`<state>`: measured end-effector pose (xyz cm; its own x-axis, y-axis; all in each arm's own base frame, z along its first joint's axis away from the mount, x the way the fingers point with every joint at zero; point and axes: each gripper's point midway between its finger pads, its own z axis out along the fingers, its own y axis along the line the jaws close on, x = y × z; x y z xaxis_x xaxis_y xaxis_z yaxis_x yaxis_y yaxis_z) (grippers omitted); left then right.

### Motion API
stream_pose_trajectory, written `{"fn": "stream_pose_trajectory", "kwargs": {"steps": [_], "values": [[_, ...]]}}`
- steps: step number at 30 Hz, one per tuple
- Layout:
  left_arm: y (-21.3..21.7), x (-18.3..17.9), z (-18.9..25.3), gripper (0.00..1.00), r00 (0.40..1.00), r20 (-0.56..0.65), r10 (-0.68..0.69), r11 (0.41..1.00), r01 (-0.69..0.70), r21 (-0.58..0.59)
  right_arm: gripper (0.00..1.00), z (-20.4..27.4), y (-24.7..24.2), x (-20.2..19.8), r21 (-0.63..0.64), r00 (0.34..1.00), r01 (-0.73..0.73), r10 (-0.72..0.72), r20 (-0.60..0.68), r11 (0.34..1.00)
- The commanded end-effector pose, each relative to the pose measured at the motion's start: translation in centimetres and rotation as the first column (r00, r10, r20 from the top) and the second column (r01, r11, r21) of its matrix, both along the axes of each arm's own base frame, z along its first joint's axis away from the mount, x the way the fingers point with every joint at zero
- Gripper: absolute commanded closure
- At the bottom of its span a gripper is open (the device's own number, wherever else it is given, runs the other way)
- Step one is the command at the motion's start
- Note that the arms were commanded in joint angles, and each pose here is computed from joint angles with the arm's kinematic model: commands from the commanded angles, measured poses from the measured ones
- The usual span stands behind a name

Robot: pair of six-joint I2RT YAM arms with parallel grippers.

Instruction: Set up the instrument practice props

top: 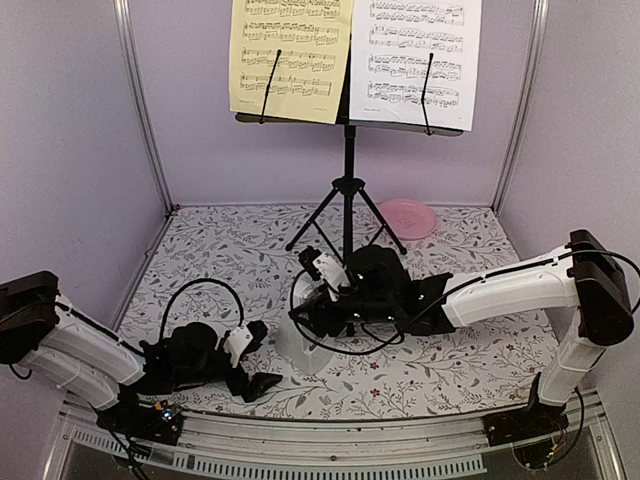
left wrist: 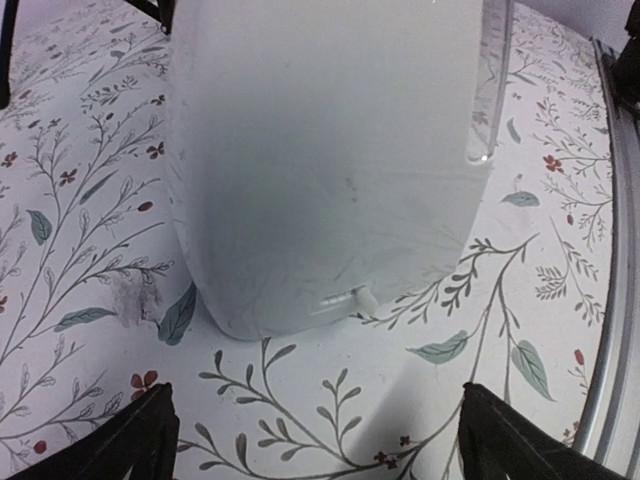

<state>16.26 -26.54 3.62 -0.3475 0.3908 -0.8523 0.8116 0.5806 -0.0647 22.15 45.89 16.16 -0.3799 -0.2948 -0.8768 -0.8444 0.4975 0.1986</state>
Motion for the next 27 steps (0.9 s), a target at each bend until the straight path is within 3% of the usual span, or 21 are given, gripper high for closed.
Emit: {"fn": "stream_pose_trajectory", "kwargs": {"steps": [1, 10, 27], "values": [[-2.3, 1.1, 1.7, 0.03, 0.996, 0.09, 0.0, 1.0, 0.003, -0.029, 0.53, 4.7, 0.7, -0.3, 0.142, 0.999, -0.034, 0.029, 0.042, 0.989], [-4.4, 1.6, 0.5, 0.09, 0.997, 0.074, -0.014, 1.0, 0.016, -0.023, 0.54, 4.3, 0.6, -0.6, 0.154, 1.0, -0.03, 0.028, 0.011, 0.988], [-3.7, 1.5, -0.5, 0.29, 0.996, 0.084, -0.017, 1.0, 0.016, 0.011, 0.55, 4.1, 0.8, -0.8, 0.167, 0.999, -0.04, 0.042, -0.01, 0.985]]}}
